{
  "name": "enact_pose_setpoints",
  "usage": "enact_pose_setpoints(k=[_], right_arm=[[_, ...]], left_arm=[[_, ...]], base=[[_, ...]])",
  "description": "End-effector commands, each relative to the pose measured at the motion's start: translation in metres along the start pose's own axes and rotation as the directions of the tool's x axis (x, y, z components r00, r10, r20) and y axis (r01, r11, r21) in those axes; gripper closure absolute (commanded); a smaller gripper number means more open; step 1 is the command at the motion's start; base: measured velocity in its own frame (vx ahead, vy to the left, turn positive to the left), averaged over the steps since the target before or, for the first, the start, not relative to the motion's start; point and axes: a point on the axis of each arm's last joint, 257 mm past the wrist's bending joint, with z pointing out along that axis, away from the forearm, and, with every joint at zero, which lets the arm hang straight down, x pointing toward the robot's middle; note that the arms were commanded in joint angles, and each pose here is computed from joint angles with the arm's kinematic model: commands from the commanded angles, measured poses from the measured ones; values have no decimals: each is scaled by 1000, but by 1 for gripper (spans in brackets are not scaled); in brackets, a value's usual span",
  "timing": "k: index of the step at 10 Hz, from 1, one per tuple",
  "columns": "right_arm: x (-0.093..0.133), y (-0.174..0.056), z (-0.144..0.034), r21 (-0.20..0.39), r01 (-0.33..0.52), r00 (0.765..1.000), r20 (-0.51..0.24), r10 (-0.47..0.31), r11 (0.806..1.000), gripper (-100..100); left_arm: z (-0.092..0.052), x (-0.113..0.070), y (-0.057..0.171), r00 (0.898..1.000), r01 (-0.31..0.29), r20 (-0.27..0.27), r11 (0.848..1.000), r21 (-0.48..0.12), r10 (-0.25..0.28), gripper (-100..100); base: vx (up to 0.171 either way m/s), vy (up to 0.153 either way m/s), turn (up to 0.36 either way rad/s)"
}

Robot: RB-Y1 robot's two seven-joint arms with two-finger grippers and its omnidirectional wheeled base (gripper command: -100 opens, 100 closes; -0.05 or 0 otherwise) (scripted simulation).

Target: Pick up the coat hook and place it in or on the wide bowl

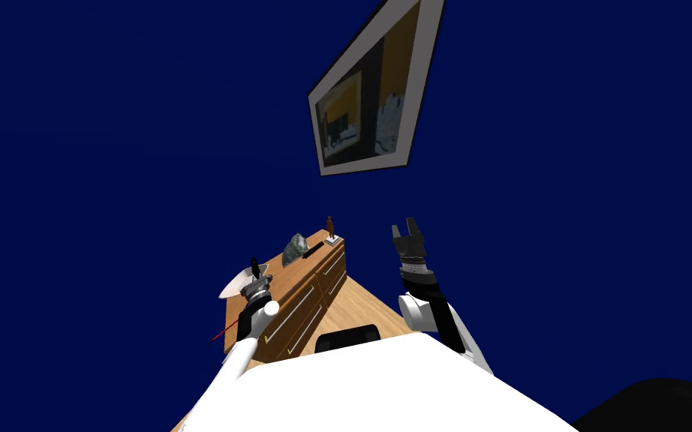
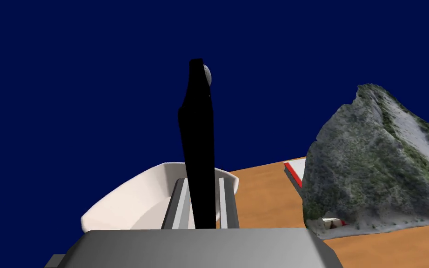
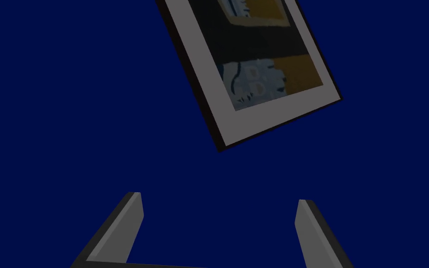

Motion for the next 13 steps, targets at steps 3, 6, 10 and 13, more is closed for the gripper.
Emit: enact_pose_setpoints(k=[3,6,10,13], right_arm=[[0,0,0,0,0,1000,0,0,1000,0],[0,0,0,0,0,1000,0,0,1000,0],[0,0,0,0,0,1000,0,0,1000,0],[0,0,0,0,0,1000,0,0,1000,0]], left_arm=[[27,17,-47,998,60,-31,994,91,-58,100],[28,21,-48,997,63,-39,993,101,-60,-100],[28,21,-48,997,63,-39,993,100,-59,-100],[48,36,-47,997,63,-41,994,86,-60,-100]], base=[[86,131,-14],[59,55,-2],[0,0,0],[-15,-36,42]])
